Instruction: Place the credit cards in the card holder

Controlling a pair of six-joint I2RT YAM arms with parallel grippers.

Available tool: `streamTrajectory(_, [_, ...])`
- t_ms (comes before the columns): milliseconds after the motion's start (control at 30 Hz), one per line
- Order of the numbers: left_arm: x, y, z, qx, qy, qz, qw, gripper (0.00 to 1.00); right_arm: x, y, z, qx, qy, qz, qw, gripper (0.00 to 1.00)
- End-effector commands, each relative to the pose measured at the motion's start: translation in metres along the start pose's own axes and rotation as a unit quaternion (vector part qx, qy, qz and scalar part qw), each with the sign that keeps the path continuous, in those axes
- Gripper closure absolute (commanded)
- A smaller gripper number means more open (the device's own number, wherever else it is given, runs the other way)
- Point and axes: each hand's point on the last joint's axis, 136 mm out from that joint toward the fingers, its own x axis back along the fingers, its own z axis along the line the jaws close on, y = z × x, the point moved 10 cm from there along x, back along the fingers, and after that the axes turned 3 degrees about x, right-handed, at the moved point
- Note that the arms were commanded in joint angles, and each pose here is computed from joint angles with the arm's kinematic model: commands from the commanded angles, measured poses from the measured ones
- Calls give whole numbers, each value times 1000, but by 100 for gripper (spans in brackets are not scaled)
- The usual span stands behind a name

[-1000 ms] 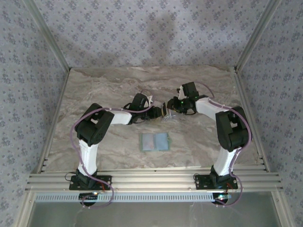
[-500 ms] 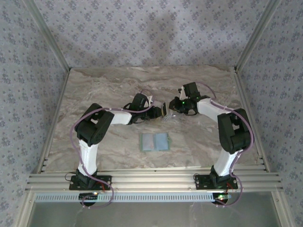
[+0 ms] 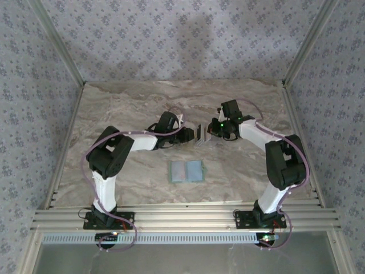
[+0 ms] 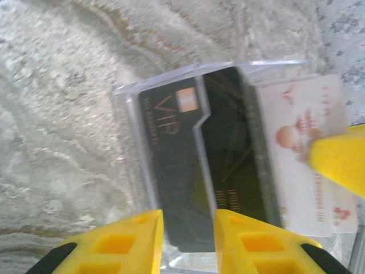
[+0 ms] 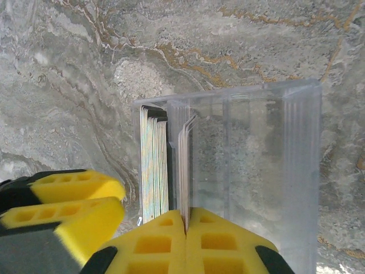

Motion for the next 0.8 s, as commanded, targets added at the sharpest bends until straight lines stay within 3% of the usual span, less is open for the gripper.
streamTrajectory(0, [14, 4, -29, -38, -20, -11, 999, 71, 8, -6, -2, -1, -18, 2, 1000, 100])
streamTrajectory(333, [2, 11, -58, -45, -54, 6, 998, 100, 8, -7, -7, -8, -21, 3, 1000, 100])
streamTrajectory(767, [-28, 8, -64, -37, -78, 36, 996, 100, 18, -4, -14, -33, -10, -10, 999, 100])
